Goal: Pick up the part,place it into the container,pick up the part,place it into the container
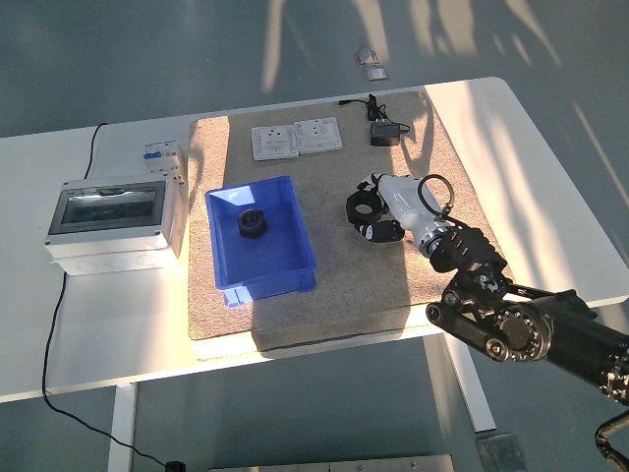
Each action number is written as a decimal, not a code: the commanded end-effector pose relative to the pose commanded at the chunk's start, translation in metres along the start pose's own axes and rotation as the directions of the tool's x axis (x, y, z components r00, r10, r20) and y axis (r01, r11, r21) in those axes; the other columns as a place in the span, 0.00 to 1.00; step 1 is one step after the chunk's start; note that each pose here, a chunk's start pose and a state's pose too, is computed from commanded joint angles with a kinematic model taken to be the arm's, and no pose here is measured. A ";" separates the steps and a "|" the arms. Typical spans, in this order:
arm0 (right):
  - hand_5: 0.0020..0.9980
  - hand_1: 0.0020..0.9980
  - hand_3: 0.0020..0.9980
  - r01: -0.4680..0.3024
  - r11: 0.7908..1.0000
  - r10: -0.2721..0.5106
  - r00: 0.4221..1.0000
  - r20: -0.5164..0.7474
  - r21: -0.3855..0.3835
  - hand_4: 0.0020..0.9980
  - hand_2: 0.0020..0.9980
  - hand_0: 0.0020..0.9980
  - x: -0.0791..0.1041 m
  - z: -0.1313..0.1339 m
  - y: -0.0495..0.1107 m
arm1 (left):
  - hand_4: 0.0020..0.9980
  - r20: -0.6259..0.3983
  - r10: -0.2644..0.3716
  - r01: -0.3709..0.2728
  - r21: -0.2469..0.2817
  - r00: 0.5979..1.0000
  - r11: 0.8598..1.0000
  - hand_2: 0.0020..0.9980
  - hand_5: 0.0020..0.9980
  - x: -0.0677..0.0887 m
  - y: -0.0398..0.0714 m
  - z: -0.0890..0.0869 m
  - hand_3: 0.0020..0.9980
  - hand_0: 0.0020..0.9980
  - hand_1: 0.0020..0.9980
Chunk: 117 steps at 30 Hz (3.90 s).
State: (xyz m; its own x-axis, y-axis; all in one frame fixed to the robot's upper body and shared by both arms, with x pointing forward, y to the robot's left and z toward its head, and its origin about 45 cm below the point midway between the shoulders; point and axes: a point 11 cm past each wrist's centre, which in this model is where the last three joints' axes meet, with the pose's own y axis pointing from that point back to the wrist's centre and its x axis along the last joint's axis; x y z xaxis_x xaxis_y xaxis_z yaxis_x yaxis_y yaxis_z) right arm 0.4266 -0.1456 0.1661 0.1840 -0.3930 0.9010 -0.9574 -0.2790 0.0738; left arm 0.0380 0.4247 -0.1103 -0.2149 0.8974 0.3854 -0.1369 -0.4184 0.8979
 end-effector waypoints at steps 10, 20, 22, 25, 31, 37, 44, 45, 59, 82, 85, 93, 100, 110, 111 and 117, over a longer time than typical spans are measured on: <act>0.00 0.44 0.55 -0.003 0.907 -0.017 0.999 0.044 0.421 0.34 0.41 0.78 0.022 -0.108 0.010 | 0.80 0.002 0.002 -0.002 0.001 1.000 1.000 0.65 0.76 0.000 0.000 0.000 0.77 0.67 0.67; 0.00 0.66 0.65 0.256 0.878 -0.227 0.967 -0.119 0.405 0.33 0.68 0.83 -0.014 -0.114 0.015 | 0.80 -0.003 0.002 -0.002 -0.003 1.000 1.000 0.65 0.76 0.000 0.000 0.002 0.77 0.67 0.67; 0.00 0.66 0.65 0.277 0.877 -0.244 0.961 -0.131 0.393 0.33 0.68 0.83 -0.018 -0.110 0.015 | 0.80 -0.003 0.002 -0.002 -0.002 1.000 1.000 0.65 0.76 0.000 0.000 0.002 0.77 0.67 0.67; 0.00 0.78 0.68 0.292 0.877 -0.258 0.956 -0.138 0.381 0.34 0.76 0.91 -0.022 -0.106 0.014 | 0.80 -0.002 0.002 -0.002 -0.002 1.000 1.000 0.65 0.76 0.000 0.000 0.002 0.77 0.67 0.67; 0.09 0.86 0.74 0.295 0.875 -0.255 0.955 -0.154 0.384 0.47 0.85 0.96 -0.023 -0.106 0.014 | 0.80 -0.002 0.003 -0.003 -0.001 1.000 1.000 0.65 0.76 0.000 0.000 0.001 0.77 0.67 0.67; 0.13 0.93 0.80 0.305 0.875 -0.259 0.951 -0.169 0.377 0.50 0.91 1.00 -0.025 -0.104 0.014 | 0.80 -0.001 0.003 -0.003 -0.001 1.000 1.000 0.65 0.76 0.001 0.000 0.002 0.77 0.67 0.67; 0.17 0.93 0.83 0.284 0.882 -0.250 0.958 -0.138 0.375 0.57 0.92 1.00 -0.023 -0.100 0.014 | 0.80 -0.001 0.003 -0.003 -0.001 1.000 1.000 0.65 0.76 0.000 0.000 0.002 0.77 0.67 0.67; 0.17 0.93 0.83 0.267 0.887 -0.242 0.964 -0.113 0.377 0.57 0.92 1.00 -0.021 -0.099 0.013 | 0.80 0.000 0.003 -0.003 -0.001 1.000 1.000 0.65 0.76 0.000 0.000 0.002 0.77 0.67 0.67; 0.19 0.82 0.74 -0.217 0.970 0.133 0.849 0.512 0.108 0.58 0.84 0.88 0.045 0.025 0.055 | 0.80 0.000 -0.015 0.015 0.001 1.000 1.000 0.65 0.77 -0.009 0.001 -0.001 0.78 0.67 0.67; 0.24 0.51 0.62 -0.351 0.817 0.551 0.238 0.800 -0.458 0.57 0.59 0.70 0.029 0.152 0.142 | 0.80 0.085 -0.041 0.037 0.043 0.996 0.998 0.66 0.77 -0.010 0.001 -0.001 0.78 0.68 0.67; 0.25 0.49 0.61 -0.346 0.802 0.572 0.205 0.794 -0.487 0.57 0.58 0.69 0.028 0.156 0.144 | 0.79 0.101 -0.043 0.038 0.053 0.994 0.998 0.66 0.77 -0.008 0.000 0.000 0.78 0.68 0.67; 0.25 0.49 0.61 -0.348 0.771 0.611 0.171 0.773 -0.533 0.56 0.57 0.68 0.028 0.163 0.148 | 0.79 0.124 -0.028 0.020 0.067 0.992 0.998 0.65 0.77 -0.003 0.000 0.003 0.78 0.68 0.67; 0.26 0.48 0.60 -0.345 0.772 0.607 0.149 0.781 -0.535 0.56 0.57 0.68 0.027 0.164 0.149 | 0.79 0.134 -0.024 0.015 0.066 0.991 0.998 0.64 0.77 -0.006 0.000 0.004 0.78 0.68 0.67; 0.57 0.48 0.55 -0.334 0.793 0.571 0.119 0.812 -0.509 0.83 0.53 0.68 0.026 0.163 0.147 | 0.78 0.145 -0.027 0.018 0.062 0.989 0.998 0.64 0.78 -0.007 0.000 0.006 0.77 0.68 0.67; 0.57 0.48 0.55 -0.332 0.795 0.568 0.117 0.814 -0.507 0.83 0.53 0.68 0.026 0.162 0.146 | 0.78 0.146 -0.027 0.018 0.062 0.989 0.998 0.64 0.78 -0.007 0.000 0.006 0.77 0.68 0.67; 0.62 0.48 0.55 -0.325 0.798 0.564 0.107 0.819 -0.508 0.88 0.54 0.68 0.025 0.163 0.146 | 0.78 0.149 -0.028 0.019 0.061 0.988 0.998 0.64 0.78 -0.007 0.000 0.007 0.77 0.68 0.67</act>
State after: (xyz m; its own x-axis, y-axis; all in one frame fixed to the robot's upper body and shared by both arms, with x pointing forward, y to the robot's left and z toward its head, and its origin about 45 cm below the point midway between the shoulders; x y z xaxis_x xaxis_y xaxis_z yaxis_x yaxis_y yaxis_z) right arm 0.3272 -0.3388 0.1293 -0.3385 -0.9167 -0.2124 -0.9367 0.3498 -0.0168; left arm 0.0463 0.4195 -0.1114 -0.0647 0.9196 0.3875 -0.0816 -0.3919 0.9164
